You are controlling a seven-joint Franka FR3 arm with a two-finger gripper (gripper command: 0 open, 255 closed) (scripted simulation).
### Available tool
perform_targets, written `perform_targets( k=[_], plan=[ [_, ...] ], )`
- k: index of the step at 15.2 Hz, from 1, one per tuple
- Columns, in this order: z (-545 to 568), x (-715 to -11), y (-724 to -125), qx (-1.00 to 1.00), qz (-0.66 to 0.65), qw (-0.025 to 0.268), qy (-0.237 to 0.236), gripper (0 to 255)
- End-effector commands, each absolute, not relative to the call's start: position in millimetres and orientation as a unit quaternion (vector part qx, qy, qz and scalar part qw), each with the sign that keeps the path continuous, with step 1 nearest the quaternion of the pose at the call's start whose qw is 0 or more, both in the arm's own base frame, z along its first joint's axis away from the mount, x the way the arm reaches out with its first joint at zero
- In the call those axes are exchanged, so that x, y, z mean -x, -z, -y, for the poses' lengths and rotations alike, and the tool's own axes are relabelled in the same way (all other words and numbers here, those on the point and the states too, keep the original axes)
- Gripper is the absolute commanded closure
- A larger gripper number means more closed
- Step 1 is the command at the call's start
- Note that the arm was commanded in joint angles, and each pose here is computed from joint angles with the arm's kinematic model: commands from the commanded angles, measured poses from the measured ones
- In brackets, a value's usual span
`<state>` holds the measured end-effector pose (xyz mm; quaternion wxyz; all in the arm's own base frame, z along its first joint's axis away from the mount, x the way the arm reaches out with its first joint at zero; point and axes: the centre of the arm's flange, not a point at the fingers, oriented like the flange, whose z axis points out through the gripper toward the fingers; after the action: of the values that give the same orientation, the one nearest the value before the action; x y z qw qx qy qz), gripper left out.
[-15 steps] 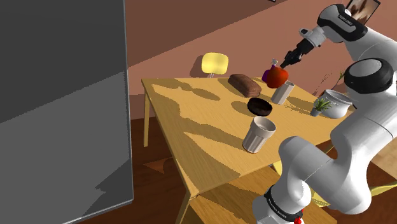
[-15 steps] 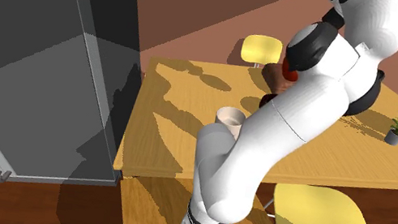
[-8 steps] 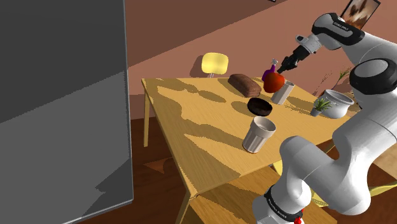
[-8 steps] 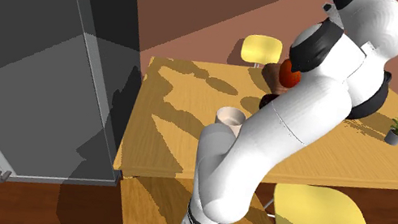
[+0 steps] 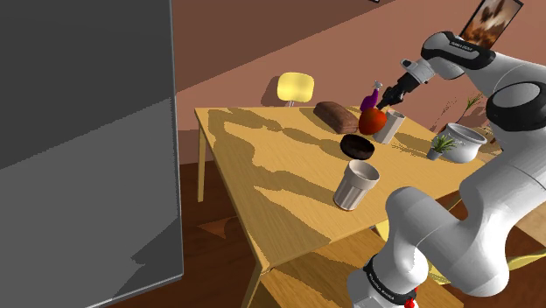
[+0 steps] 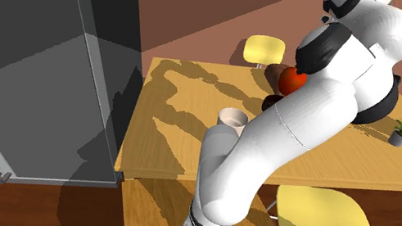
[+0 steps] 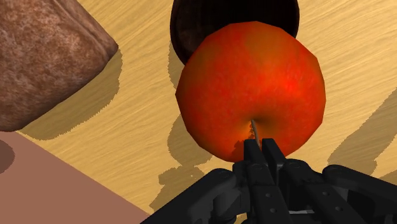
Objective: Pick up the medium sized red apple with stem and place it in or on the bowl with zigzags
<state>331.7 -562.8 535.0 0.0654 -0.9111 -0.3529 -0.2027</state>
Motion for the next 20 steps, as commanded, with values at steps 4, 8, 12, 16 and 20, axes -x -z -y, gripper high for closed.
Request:
perform_targets(
  k=[4,8,12,16,20],
  plan=[
    [562,-331,-508,0.911,0.353,0.065,0.203,255],
    [562,-331,-487,0.911,0.353,0.065,0.203,255],
    [562,-331,-478,0.911,0.353,0.065,0.203,255],
    [562,-331,-478,0.911,0.353,0.065,0.203,255],
    [562,-331,-478,0.911,0.353,0.065,0.203,0]
  ],
)
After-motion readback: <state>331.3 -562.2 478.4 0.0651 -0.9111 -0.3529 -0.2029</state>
